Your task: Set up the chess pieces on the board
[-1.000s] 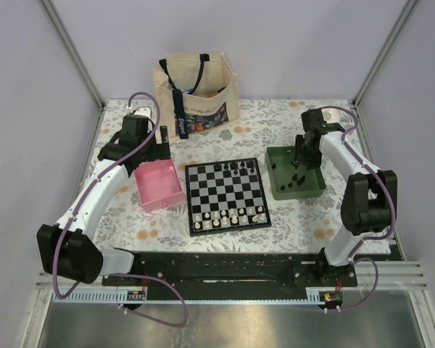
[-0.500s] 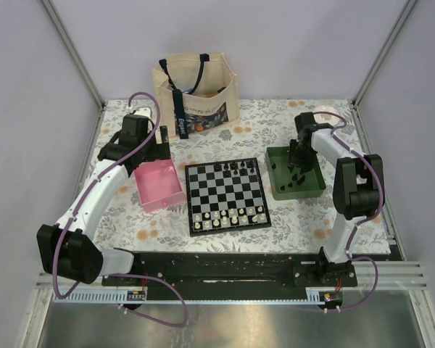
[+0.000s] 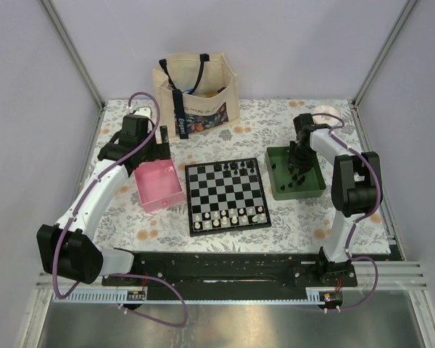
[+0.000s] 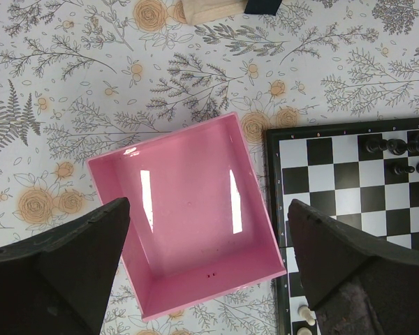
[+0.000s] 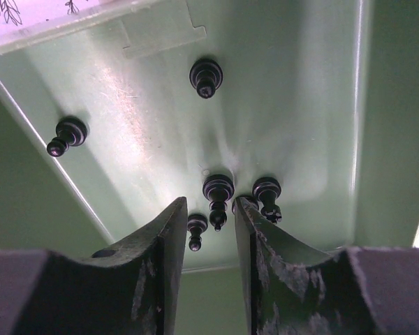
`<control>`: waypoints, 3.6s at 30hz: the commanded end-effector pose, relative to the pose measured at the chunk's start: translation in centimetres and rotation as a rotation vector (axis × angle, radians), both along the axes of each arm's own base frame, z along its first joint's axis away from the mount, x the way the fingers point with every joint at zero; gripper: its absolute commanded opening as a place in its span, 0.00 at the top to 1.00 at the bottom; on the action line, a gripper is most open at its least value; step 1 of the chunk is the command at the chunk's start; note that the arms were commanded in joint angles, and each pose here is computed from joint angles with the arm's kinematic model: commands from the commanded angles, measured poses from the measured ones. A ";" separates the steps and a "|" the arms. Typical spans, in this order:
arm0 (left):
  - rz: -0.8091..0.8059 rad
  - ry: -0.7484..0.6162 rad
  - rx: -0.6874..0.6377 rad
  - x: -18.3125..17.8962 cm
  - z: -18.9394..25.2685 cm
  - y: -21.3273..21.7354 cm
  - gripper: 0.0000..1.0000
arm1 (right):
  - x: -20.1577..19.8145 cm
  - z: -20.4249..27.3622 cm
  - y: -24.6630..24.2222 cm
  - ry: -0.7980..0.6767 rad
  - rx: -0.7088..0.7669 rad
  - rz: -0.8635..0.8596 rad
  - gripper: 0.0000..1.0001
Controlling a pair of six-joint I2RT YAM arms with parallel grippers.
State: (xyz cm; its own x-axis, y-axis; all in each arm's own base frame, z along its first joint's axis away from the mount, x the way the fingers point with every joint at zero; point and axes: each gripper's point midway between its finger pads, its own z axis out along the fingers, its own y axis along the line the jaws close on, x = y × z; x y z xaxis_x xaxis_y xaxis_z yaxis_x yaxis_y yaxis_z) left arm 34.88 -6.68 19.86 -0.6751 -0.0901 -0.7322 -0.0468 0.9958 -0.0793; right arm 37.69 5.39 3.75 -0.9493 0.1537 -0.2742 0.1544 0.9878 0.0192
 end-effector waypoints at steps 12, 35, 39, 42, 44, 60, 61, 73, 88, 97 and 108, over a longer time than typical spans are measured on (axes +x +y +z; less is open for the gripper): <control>-0.008 -0.053 -0.006 0.4 1.4 -0.2 0.01 | 0.6 0.3 0.2 -0.010 -0.002 0.001 0.67; -0.008 -0.058 -0.007 0.4 1.5 -0.1 0.01 | 2.0 7.1 1.7 -0.168 0.082 0.023 1.00; -0.006 -0.058 -0.005 0.4 1.5 -0.1 0.01 | 2.3 10.7 2.8 -0.242 0.130 0.033 1.00; -0.010 -0.055 -0.012 0.4 1.5 -0.2 0.01 | 2.4 12.6 5.0 -0.271 0.158 0.081 1.00; -0.019 -0.055 -0.018 0.4 1.5 -0.4 0.01 | 2.3 13.6 7.0 -0.280 0.151 0.137 1.00; 0.024 -0.111 -0.010 -0.1 2.9 0.5 0.01 | 1.7 15.1 26.5 -0.273 0.217 0.522 1.00; 0.031 -0.130 -0.009 -0.2 3.2 0.6 0.01 | 1.7 14.9 27.3 -0.271 0.212 0.538 1.00; 0.069 -0.186 0.005 -0.7 4.3 1.6 0.01 | 1.1 12.8 32.3 -0.260 0.185 0.646 1.00; 0.049 -0.174 -0.005 -0.5 4.0 1.2 0.01 | 1.0 8.8 32.8 -0.184 0.160 0.666 1.00; 0.044 -0.167 -0.006 -0.5 3.8 1.0 0.01 | 1.1 8.1 33.5 -0.175 0.172 0.677 1.00; 0.045 -0.164 -0.004 -0.5 3.8 1.1 0.01 | 1.6 6.4 33.6 -0.163 0.150 0.676 1.00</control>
